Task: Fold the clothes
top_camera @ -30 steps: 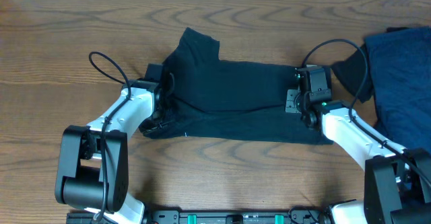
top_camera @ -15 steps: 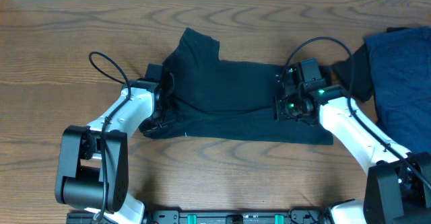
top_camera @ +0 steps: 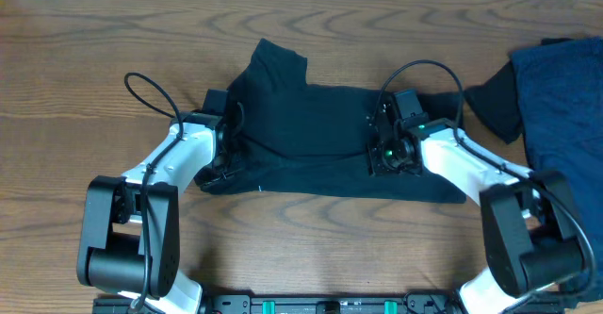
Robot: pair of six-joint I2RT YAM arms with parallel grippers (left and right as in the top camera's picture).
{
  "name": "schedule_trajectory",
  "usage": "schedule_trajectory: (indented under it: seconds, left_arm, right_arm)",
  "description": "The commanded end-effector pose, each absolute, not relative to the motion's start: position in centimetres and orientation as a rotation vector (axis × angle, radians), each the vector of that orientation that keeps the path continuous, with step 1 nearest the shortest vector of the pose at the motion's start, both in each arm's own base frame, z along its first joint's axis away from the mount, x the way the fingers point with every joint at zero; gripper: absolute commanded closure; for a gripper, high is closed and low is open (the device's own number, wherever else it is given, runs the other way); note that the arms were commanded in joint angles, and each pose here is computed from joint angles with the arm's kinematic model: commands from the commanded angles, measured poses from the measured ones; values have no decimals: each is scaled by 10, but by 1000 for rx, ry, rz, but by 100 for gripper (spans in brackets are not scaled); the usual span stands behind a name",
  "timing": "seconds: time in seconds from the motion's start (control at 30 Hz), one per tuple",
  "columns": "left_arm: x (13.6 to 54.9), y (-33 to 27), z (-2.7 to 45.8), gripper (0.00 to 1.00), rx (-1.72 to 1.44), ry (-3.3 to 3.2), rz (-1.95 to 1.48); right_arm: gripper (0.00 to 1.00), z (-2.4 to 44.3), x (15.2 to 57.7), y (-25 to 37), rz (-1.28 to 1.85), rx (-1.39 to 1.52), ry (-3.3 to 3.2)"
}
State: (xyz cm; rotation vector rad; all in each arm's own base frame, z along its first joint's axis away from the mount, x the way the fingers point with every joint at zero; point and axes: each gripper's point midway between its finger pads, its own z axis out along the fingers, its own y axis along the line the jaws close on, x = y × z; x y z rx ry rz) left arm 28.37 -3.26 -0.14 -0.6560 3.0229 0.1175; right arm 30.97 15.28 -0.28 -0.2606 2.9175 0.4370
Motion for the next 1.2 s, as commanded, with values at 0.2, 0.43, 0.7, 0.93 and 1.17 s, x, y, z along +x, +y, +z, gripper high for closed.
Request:
schedule_trajectory:
  seconds: [0.2,0.43,0.7,0.93,1.17]
  left_arm:
    - [278,-29,-6,94,-681,3036,144]
    - [278,-29,-6,93,-681,3035,144]
    - [278,-29,-6,93,-680,3036,145]
    - [278,-29,-6,93,-680,3035,144]
    - [278,-29,-6,93,-681,3036,144]
  right_arm:
    - [99,-5,325,159,437,-282,2857]
    - [95,-1,335,161,434,-283,2812]
    - [94,1,348,155,364,-269,2765]
    - [98,38,362,178,499,-307,2696]
    - [99,55,327,229,649,-677,2677]
